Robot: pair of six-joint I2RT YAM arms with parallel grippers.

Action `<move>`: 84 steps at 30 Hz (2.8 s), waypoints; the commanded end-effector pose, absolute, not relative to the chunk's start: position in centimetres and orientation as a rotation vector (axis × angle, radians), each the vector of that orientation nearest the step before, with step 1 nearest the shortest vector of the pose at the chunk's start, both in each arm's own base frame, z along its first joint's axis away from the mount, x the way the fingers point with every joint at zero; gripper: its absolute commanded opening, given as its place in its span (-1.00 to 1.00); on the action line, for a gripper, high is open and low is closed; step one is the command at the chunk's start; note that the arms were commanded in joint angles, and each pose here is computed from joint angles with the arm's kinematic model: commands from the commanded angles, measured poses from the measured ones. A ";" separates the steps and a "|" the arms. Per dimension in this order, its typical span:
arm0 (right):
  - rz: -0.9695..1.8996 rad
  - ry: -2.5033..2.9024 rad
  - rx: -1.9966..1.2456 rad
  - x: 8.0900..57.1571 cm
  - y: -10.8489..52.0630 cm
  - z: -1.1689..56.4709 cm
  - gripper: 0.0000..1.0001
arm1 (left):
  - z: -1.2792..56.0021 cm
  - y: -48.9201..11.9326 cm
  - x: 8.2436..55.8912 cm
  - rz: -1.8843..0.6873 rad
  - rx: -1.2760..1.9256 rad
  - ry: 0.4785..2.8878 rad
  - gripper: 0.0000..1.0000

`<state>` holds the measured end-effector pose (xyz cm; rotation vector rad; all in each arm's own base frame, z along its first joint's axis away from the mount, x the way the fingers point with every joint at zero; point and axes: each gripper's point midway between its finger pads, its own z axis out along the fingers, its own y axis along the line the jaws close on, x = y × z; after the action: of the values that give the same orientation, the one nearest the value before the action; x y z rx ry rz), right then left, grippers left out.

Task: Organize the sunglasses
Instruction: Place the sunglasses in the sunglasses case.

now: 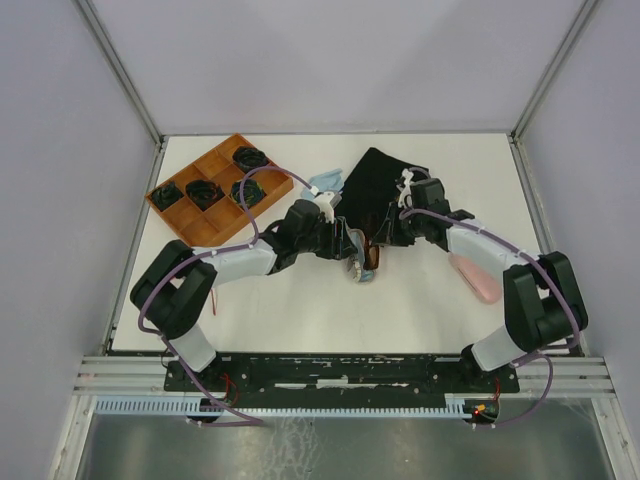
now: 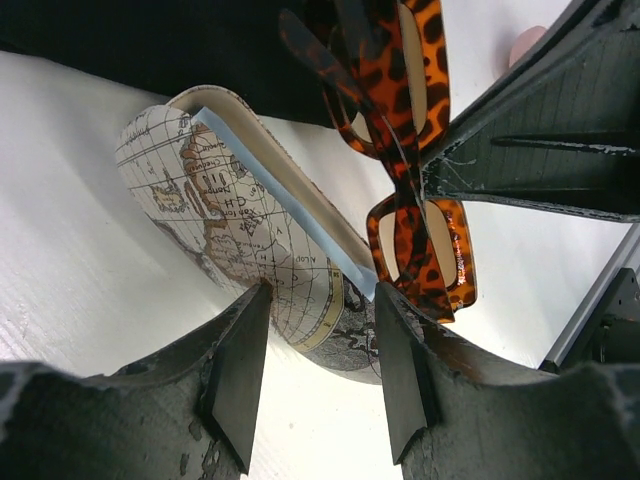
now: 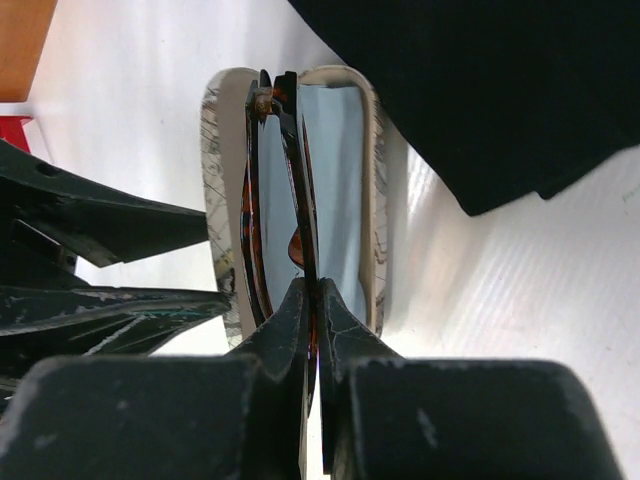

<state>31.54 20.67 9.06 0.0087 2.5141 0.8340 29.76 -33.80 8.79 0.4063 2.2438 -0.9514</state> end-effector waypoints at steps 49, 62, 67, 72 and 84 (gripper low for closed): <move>1.095 2.625 -0.012 32.8 24.6 3.4 -0.92 | 10.6 -35.3 32.2 -0.921 0.398 2.208 0.08; 1.050 2.577 -0.036 32.7 24.0 5.9 -0.49 | 10.4 -34.6 31.9 -0.899 0.390 2.213 0.12; 1.030 2.574 -0.039 32.4 23.7 6.3 -0.35 | 10.3 -34.6 31.8 -0.901 0.390 2.213 0.13; 0.999 2.574 -0.043 32.3 23.2 6.5 -0.31 | 10.2 -34.5 31.8 -0.900 0.388 2.212 0.13; 0.969 2.571 -0.056 32.1 22.8 6.9 -0.43 | 10.4 -34.3 31.8 -0.896 0.386 2.208 0.13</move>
<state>31.87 22.99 5.01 -0.0085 2.6328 0.9895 31.44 -34.05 8.58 0.3727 2.2727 -0.8839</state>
